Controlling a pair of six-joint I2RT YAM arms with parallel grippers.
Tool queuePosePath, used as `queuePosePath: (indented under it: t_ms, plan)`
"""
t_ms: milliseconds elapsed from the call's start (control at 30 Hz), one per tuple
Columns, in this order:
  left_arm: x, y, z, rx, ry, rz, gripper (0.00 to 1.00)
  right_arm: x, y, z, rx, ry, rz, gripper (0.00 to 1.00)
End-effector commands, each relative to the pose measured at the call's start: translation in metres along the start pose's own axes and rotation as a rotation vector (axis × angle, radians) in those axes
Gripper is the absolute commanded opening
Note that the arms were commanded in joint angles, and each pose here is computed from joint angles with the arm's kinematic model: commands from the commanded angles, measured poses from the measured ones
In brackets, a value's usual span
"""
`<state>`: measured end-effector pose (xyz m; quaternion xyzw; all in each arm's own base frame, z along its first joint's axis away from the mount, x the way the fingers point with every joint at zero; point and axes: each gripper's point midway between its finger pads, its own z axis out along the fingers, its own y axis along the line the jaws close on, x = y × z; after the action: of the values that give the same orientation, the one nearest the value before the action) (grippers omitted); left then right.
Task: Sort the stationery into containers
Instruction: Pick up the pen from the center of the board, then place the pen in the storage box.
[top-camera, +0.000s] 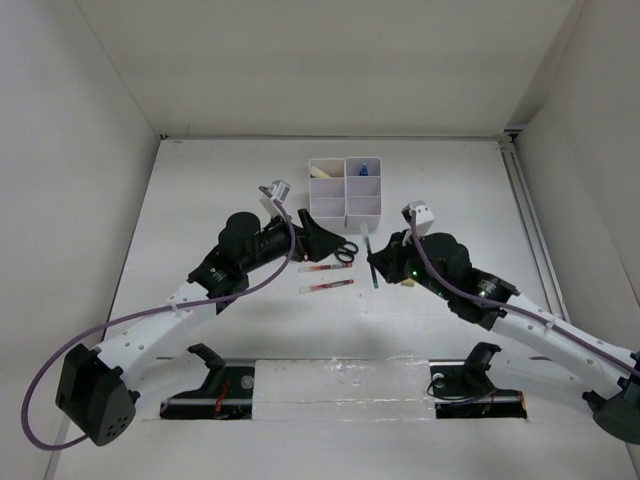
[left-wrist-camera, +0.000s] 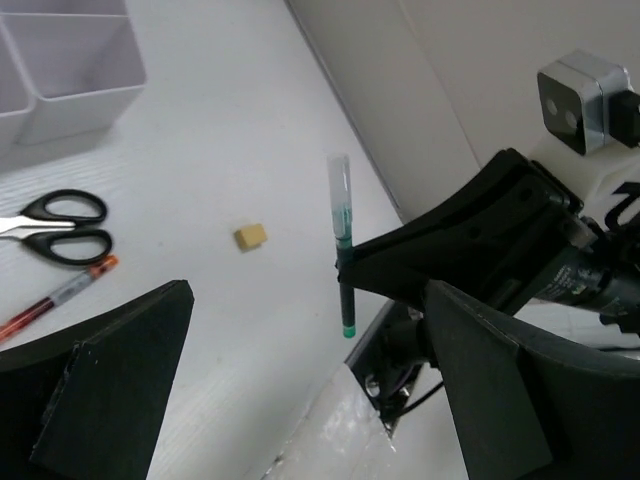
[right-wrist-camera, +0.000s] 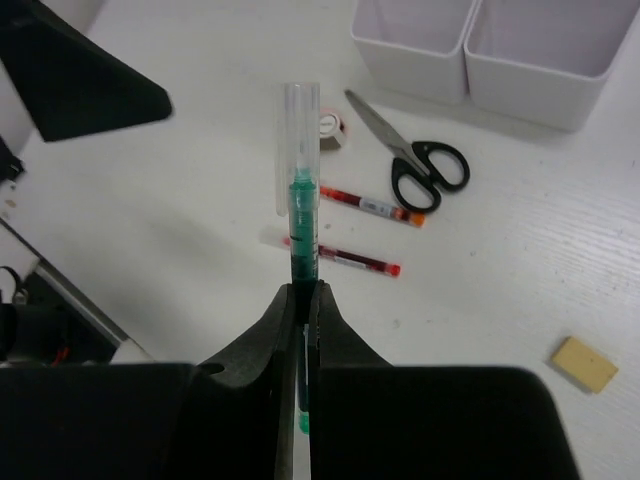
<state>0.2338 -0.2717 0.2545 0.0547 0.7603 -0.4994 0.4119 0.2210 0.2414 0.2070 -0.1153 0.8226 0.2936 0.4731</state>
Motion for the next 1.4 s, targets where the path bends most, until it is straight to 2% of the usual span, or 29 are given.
queuePosePath:
  t_ms: [0, 333, 700, 800, 833, 867, 967, 1000, 1033, 1100, 1133, 1167, 1233, 1300, 1367]
  plan:
    - [-0.02, -0.063, -0.002, 0.266, -0.066, 0.046, 1.0, -0.031, 0.023, -0.007, -0.094, -0.102, 0.014, 0.0]
    - [-0.014, -0.077, 0.022, 0.323, -0.022, 0.036, 0.98, -0.053, 0.048, -0.015, -0.204, -0.151, 0.017, 0.0]
    - [-0.008, -0.059, 0.037, 0.285, -0.028, 0.046, 0.73, -0.05, 0.068, -0.016, -0.319, -0.145, 0.007, 0.0]
    - [-0.004, -0.053, 0.043, 0.274, -0.019, 0.051, 0.56, -0.049, 0.072, -0.015, -0.344, -0.138, 0.003, 0.0]
    - [-0.002, -0.049, 0.046, 0.265, -0.009, 0.046, 0.48, -0.047, 0.073, -0.014, -0.353, -0.135, 0.002, 0.0]
    - [-0.001, -0.047, 0.049, 0.262, -0.007, 0.045, 0.35, -0.047, 0.073, -0.015, -0.353, -0.133, 0.011, 0.0]
    - [-0.001, -0.049, 0.051, 0.275, -0.002, 0.049, 0.18, -0.048, 0.071, -0.013, -0.337, -0.142, 0.014, 0.0]
    - [0.002, -0.047, 0.052, 0.274, 0.011, 0.046, 0.04, -0.048, 0.071, -0.013, -0.337, -0.142, 0.014, 0.0]
    - [0.003, -0.047, 0.052, 0.274, 0.012, 0.046, 0.0, -0.048, 0.071, -0.013, -0.337, -0.142, 0.014, 0.02]
    - [-0.001, -0.051, 0.052, 0.281, 0.003, 0.059, 0.0, -0.045, 0.068, -0.012, -0.325, -0.138, 0.015, 0.35]
    - [-0.005, -0.054, 0.053, 0.28, 0.003, 0.067, 0.0, -0.046, 0.066, -0.011, -0.314, -0.143, 0.016, 0.61]
    - [-0.01, -0.051, 0.055, 0.258, -0.019, 0.105, 0.0, -0.046, 0.064, -0.012, -0.307, -0.148, 0.018, 0.99]
    - [-0.014, -0.036, 0.062, 0.178, -0.027, 0.131, 0.0, -0.049, 0.05, -0.013, -0.235, -0.169, 0.027, 1.0]
    - [-0.037, -0.024, 0.069, 0.068, -0.098, 0.195, 0.0, -0.041, 0.033, -0.018, -0.155, -0.154, 0.053, 1.0]
    - [-0.048, -0.01, 0.077, -0.026, -0.116, 0.224, 0.0, -0.047, 0.02, -0.028, -0.093, -0.188, 0.06, 1.0]
